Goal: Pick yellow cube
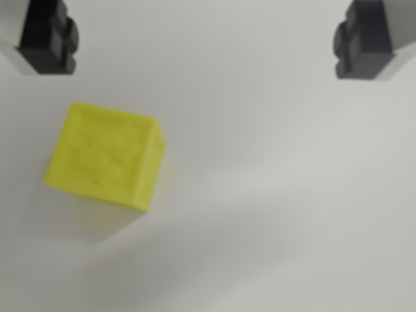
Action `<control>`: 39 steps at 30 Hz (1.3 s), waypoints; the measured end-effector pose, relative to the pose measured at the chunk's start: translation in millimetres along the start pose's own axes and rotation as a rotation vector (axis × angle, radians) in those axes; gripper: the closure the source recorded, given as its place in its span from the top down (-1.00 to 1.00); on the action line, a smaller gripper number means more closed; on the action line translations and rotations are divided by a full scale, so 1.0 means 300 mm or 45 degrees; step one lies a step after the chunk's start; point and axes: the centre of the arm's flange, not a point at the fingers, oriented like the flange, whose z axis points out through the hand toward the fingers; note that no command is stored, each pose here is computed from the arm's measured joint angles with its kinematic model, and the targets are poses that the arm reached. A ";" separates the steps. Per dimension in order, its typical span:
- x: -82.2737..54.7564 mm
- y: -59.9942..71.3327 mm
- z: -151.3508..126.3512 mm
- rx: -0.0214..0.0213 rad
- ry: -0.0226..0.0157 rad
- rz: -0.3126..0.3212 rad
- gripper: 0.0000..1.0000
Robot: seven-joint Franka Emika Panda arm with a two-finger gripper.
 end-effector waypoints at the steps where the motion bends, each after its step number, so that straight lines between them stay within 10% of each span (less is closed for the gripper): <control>1: 0.004 0.004 0.009 -0.0007 -0.0010 0.007 1.00; 30: 0.128 0.127 0.252 -0.0131 -0.0256 0.200 1.00; 39: 0.137 0.138 0.309 -0.0135 -0.0268 0.217 1.00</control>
